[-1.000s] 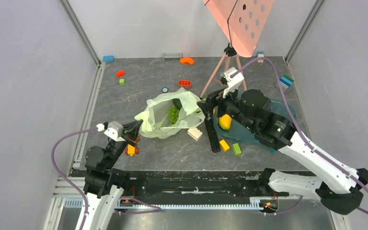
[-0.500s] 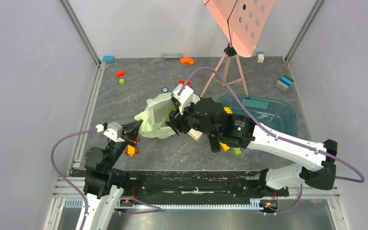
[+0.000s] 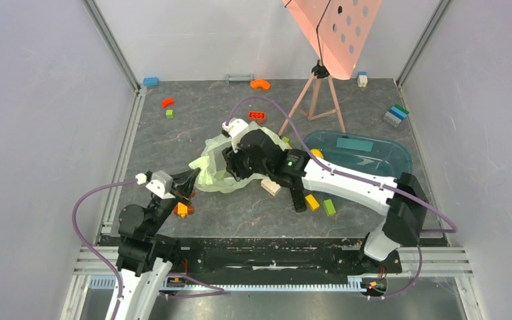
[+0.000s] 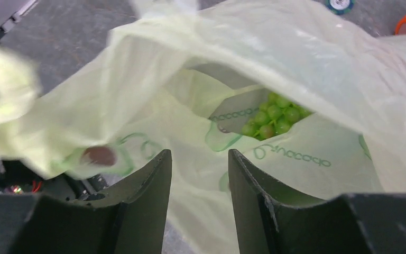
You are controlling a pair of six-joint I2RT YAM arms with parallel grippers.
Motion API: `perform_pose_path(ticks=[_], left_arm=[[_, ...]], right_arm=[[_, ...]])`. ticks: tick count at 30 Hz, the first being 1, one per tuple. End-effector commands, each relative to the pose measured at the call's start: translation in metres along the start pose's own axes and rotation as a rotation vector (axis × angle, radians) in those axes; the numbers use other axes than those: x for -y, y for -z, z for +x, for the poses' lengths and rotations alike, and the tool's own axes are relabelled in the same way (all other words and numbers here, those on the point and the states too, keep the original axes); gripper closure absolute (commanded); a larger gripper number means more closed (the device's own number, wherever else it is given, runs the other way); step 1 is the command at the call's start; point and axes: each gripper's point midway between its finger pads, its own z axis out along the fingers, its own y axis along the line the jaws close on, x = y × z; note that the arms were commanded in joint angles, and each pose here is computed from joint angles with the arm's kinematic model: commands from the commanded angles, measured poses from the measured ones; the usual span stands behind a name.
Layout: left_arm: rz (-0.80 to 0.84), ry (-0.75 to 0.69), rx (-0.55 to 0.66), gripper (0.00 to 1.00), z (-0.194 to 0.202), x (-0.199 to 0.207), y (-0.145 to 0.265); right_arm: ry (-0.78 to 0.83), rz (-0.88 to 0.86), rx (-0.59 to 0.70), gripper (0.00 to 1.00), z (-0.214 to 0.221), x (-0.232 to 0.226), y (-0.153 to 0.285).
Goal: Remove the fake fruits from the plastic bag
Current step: Adjust the plastic bag at the center of the board.
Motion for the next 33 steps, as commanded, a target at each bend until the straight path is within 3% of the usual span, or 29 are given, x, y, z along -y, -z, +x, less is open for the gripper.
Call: perform_pose_path(ticks=[1,10,22,26,33], left_arm=[[0.067,-0.052,0.01,0.98,0.0,0.01,0.0],[0.109,-0.17,-0.059,0.98,0.02,0.01,0.001],[0.211,-0.25,-0.102,0.98,0.037,0.021,0.003],[0.235,-0.249,-0.124,0.98,0.044,0.024,0.002],[0.28,-0.236,-0.138,0.98,0.048,0.031,0.002]], right_arm=[[-0.064,-0.036,0.045,0.54,-0.019,0.004,-0.016],[-0.082,-0.204,0.007,0.53,0.046,-0.019,-0.002],[-0.097,-0.158,-0.165,0.52,0.148,-0.016,-0.006],[-0.081,-0.095,-0.144,0.51,0.142,-0.005,-0.004],[-0.053,0.034,0.014,0.49,0.075,0.014,0.009]])
